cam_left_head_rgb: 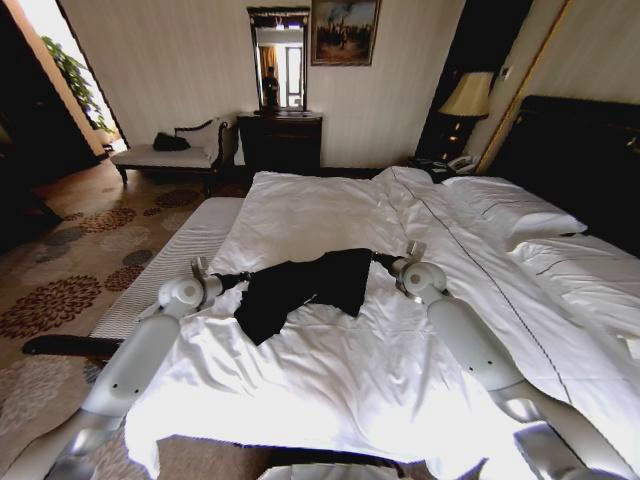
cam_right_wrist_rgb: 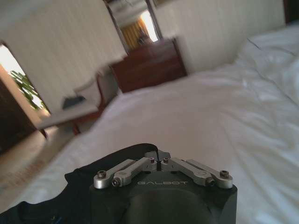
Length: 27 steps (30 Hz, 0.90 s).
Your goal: Fold the clothes on the bed.
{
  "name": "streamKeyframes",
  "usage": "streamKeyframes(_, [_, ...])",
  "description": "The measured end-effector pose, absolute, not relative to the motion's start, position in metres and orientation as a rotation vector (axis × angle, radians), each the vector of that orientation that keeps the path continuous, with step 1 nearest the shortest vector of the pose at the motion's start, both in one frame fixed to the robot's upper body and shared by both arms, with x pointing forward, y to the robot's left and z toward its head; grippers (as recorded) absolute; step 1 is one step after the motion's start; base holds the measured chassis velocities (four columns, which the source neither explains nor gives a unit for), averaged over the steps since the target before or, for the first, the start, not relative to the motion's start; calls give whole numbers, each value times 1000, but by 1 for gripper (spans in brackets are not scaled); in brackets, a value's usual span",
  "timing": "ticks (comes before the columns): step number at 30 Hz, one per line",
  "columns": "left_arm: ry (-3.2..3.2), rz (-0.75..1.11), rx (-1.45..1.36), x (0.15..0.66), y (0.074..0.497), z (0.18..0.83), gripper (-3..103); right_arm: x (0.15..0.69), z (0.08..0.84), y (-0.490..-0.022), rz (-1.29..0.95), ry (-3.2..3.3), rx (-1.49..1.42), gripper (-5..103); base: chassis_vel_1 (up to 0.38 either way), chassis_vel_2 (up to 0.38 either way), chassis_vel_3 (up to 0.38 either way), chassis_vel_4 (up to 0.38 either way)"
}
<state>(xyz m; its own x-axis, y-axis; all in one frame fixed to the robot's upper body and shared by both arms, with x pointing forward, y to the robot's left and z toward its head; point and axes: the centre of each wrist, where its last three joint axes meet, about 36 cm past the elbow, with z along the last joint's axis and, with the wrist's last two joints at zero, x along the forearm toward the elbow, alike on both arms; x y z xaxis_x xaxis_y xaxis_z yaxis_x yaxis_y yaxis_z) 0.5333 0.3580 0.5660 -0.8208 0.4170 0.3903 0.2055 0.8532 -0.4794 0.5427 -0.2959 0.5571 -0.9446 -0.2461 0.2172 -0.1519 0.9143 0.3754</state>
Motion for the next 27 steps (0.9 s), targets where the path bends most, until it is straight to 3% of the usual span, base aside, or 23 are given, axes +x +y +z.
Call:
streamKeyframes(13, [-2783,521,-655,442,370,708,1,468,649,-314,-739,-3135,593,0,0,0,0,0])
streamKeyframes(20, [-2918,563,-780,388,382,783,1,414,724,-324,-728,-3264,846,0,0,0,0,0])
streamKeyframes(27, [-2968,575,-880,343,387,809,1,371,764,-321,-647,-3310,1017,0,0,0,0,0])
